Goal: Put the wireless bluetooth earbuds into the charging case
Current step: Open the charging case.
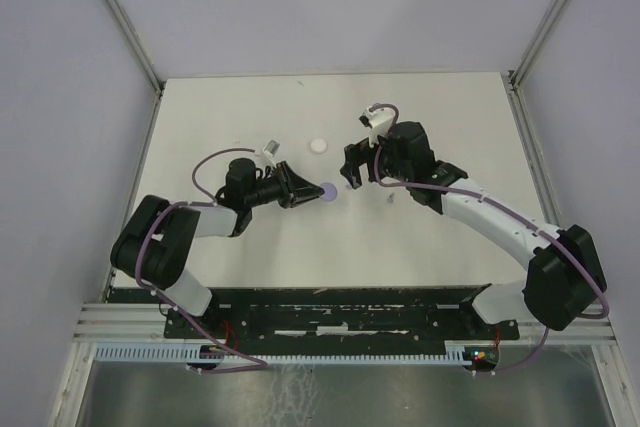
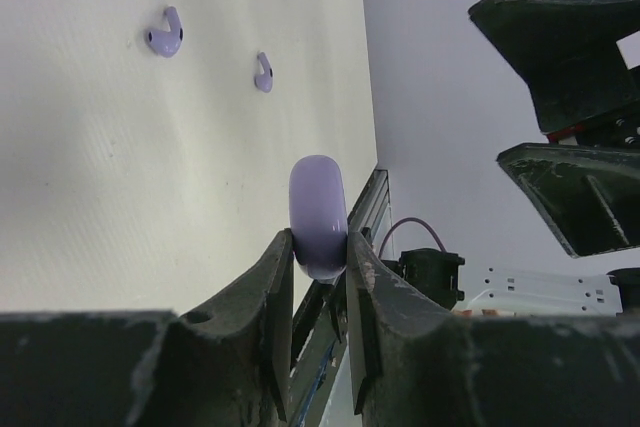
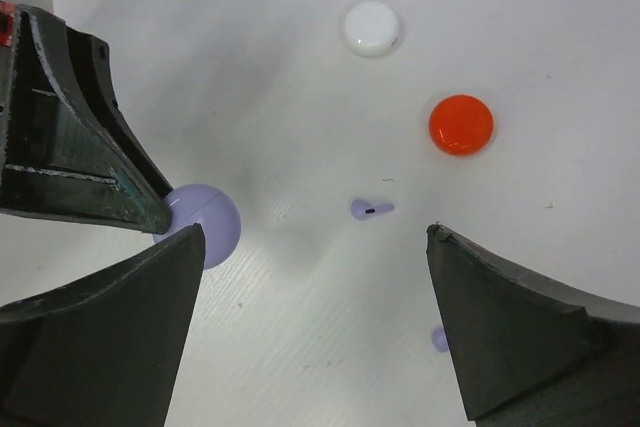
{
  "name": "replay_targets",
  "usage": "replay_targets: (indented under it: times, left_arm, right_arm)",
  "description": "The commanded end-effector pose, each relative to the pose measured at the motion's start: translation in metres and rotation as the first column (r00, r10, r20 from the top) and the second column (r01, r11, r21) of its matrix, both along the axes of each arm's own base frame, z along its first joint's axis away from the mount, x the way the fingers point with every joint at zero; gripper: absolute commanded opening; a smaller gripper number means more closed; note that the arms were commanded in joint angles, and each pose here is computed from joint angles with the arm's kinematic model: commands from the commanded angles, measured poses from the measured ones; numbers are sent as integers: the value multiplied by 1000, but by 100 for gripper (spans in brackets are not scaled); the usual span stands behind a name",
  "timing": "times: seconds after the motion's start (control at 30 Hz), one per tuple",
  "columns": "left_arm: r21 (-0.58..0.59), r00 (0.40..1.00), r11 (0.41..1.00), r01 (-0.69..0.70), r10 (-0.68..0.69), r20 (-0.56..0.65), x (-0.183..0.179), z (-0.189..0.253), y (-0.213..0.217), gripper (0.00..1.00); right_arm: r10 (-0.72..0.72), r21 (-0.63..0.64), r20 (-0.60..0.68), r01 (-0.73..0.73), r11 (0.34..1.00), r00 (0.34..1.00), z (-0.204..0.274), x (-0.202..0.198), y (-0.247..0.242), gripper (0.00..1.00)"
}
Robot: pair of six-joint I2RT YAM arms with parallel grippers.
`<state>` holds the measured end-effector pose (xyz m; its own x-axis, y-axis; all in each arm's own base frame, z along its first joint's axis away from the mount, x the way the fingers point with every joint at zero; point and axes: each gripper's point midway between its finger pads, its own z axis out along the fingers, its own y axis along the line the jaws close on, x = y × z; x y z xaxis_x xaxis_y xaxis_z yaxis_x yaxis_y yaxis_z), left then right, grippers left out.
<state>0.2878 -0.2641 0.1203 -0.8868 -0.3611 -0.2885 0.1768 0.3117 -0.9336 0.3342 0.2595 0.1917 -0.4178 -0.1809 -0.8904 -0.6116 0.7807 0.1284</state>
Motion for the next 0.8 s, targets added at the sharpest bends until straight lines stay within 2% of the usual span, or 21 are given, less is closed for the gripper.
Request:
replay_targets:
  times: [0.0,0.77]
  left_arm:
    - [-36,997,999,8,-5,71,12,22,-7,3]
    - [-75,995,996,38,-31,95,21,41,-26,3]
  right_arm:
    - [-88,-40,-49,86,996,995,-10,7,-8,99]
    - [-41,-45,-188,33,998,981,-66,0,10,99]
